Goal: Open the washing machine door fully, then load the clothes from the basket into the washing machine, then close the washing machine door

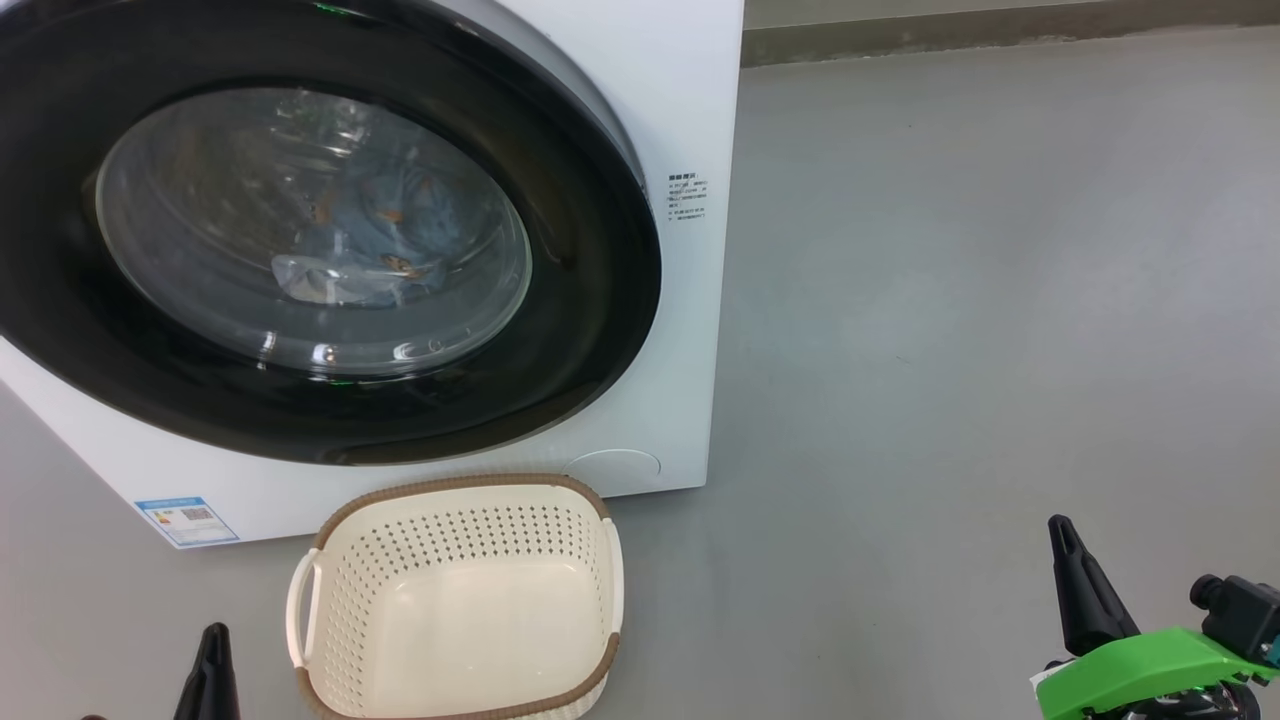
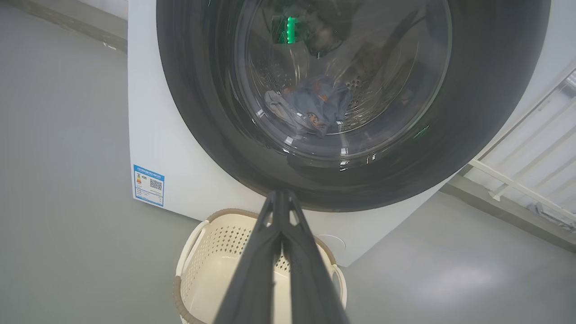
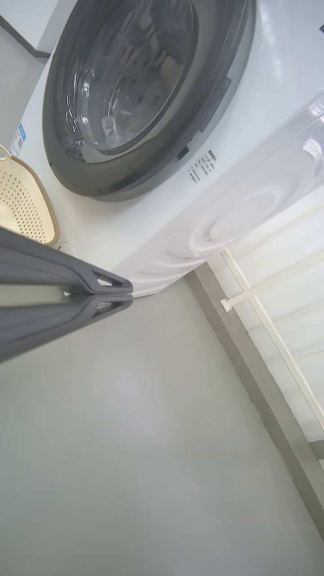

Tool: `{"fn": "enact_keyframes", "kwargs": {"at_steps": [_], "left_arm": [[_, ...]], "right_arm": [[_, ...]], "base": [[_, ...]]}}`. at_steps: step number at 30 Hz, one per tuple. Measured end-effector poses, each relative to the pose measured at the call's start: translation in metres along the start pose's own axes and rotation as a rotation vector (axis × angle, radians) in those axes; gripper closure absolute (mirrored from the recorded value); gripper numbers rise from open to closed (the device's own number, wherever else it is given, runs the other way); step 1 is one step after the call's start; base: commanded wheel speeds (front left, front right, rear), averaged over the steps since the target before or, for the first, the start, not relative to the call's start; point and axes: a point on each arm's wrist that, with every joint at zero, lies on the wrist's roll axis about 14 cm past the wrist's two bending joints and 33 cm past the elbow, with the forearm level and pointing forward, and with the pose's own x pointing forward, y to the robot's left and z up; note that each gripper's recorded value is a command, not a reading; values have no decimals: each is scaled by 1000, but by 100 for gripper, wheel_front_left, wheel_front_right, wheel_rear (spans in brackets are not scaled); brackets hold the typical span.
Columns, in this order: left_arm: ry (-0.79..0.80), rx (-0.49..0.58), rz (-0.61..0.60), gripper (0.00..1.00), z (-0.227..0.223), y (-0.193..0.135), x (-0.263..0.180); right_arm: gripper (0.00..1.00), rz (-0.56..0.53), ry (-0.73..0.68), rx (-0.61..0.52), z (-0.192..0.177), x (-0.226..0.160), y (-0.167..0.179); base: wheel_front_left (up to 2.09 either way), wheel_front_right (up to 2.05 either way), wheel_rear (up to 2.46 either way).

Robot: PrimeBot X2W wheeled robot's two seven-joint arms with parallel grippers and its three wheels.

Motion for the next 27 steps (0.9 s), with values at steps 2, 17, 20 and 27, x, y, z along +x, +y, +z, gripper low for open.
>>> {"fn": "enact_keyframes", "kwargs": {"at_steps": [2, 17, 20, 27], "left_arm": [[2, -18, 3, 100, 0, 0, 0], [3, -160, 25, 100, 2, 0, 0], [4, -197, 30, 100, 1, 1, 0], [-7, -279, 25, 100, 5, -5, 3]], "right_arm": [[100, -3, 3, 16, 0, 0, 0], [100, -27, 11, 155, 0, 2, -2], [100, -29, 10, 190, 0, 3, -2], [100, -24, 6, 264, 3, 7, 2]], "base": [[0, 0, 0], [0, 0, 0], [0, 0, 0], [0, 0, 0]]}}
